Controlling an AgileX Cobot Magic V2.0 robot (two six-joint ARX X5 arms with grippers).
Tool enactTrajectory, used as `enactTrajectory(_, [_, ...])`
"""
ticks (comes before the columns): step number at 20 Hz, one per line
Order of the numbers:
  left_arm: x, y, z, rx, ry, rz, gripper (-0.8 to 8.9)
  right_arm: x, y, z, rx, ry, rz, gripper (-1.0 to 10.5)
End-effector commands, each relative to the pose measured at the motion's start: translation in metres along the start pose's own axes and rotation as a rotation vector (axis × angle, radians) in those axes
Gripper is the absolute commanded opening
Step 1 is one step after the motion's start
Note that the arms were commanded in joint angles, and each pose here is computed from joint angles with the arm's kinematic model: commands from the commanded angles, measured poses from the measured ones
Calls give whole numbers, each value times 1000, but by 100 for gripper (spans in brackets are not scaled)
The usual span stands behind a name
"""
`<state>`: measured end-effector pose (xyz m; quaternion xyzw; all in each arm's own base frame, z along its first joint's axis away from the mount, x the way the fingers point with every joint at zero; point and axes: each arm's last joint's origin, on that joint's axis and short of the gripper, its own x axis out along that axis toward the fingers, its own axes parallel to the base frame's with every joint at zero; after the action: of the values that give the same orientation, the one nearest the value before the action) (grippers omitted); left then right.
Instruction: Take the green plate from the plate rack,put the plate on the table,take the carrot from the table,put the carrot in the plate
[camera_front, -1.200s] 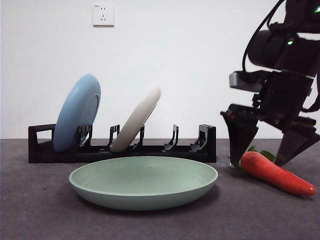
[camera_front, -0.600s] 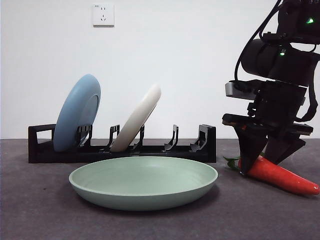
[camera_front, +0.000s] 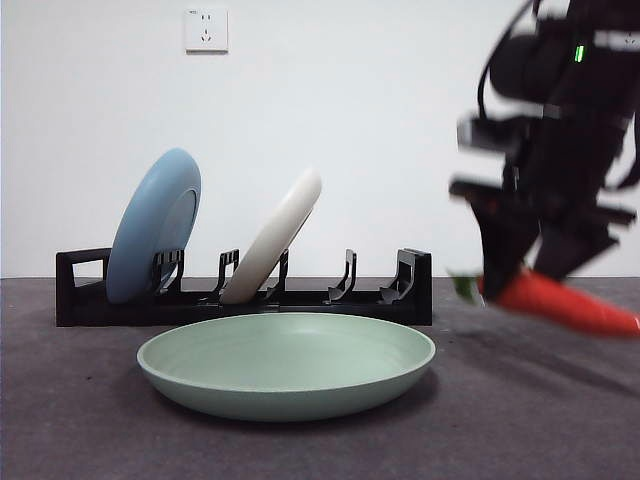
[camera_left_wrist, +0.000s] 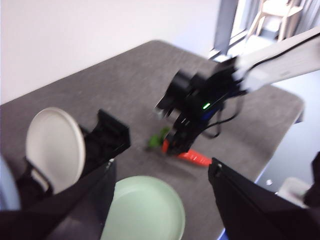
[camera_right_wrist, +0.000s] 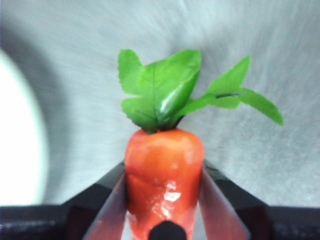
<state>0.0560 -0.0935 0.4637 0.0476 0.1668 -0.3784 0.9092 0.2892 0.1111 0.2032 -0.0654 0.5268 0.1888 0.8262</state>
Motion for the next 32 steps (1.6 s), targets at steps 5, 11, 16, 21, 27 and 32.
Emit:
enactTrajectory(5, [-1,2,-3,7,18,48,314,-32,70,3,-102,-168,133,-17])
enactTrajectory(11, [-1,2,-7,19,56,53,314,11,128,6,-157,-224,243,-17])
enactTrajectory(16, [-1,3,-8,22,67,54,314,57,138,-1,-165,-159,236,-17])
enactTrajectory(21, [-1,3,-9,27,82,57,314,72,138,-7,-169,-112,226,-16])
enactTrajectory(27, [-2,3,-9,28,85,57,314,71,138,-7,-166,-111,230,481])
enactTrajectory(32, [-2,3,-9,28,85,58,314,29,140,3,-170,-214,261,481])
